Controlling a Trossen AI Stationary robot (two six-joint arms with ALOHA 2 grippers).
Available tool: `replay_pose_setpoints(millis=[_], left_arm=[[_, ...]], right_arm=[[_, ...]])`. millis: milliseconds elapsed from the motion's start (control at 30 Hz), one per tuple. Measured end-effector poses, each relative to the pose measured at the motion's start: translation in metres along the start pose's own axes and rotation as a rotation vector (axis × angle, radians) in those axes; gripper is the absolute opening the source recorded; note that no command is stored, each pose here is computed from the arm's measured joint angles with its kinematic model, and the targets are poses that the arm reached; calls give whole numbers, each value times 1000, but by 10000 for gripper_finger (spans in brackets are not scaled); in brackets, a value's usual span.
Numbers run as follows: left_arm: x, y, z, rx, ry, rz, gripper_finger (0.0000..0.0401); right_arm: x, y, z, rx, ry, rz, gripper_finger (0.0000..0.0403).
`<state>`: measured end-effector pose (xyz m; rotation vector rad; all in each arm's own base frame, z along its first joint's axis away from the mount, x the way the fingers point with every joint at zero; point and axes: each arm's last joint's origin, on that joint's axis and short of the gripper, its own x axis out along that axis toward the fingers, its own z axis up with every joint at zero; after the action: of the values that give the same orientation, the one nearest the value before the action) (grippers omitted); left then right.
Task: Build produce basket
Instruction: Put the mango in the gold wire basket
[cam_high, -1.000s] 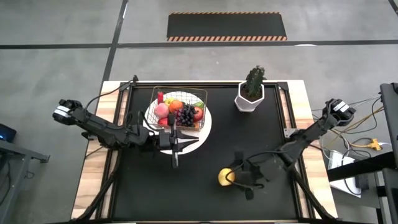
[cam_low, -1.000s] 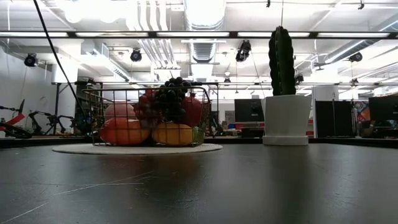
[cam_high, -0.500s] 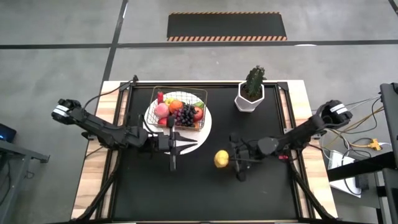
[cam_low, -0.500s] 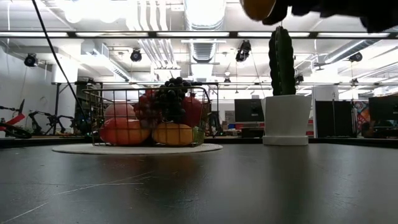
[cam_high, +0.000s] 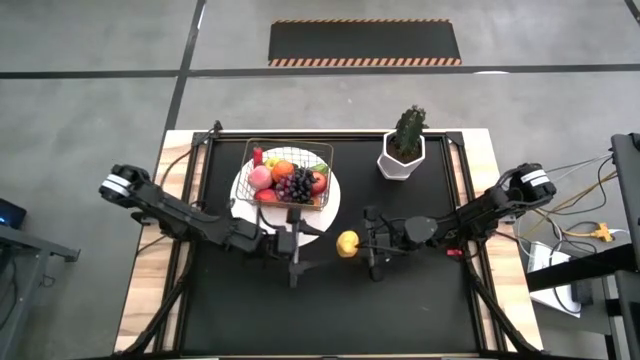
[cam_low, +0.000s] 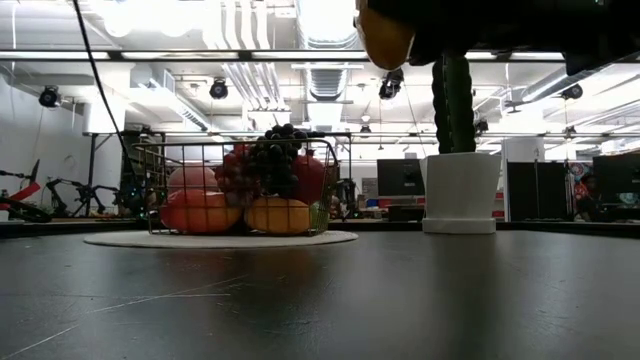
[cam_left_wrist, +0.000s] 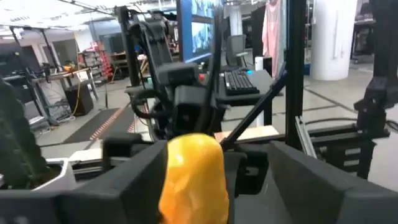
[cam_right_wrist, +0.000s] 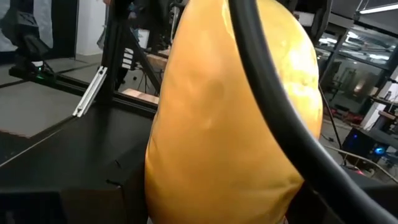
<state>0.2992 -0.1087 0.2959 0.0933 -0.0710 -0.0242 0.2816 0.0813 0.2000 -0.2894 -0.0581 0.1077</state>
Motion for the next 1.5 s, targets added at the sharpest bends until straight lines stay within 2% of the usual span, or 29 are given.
replay_pose_setpoints(millis=[133, 233, 533, 767, 1333, 1500], left_arm=[[11, -4, -12, 15, -2, 41, 295], [18, -5, -22, 8, -15, 81, 308], [41, -1, -54, -5, -47, 152, 311], [47, -1, -64, -14, -71, 165, 311], [47, -1, -63, -14, -70, 164, 257], [46, -1, -63, -13, -70, 163, 223]], right_arm=[[0, 0, 0, -7, 3, -3, 251], [0, 0, -1, -9, 12, -7, 251], [0, 0, -5, -21, 51, -14, 251], [0, 0, -5, -24, 54, -13, 251], [0, 0, -5, -25, 58, -15, 252], [0, -1, -6, -19, 62, -16, 277]])
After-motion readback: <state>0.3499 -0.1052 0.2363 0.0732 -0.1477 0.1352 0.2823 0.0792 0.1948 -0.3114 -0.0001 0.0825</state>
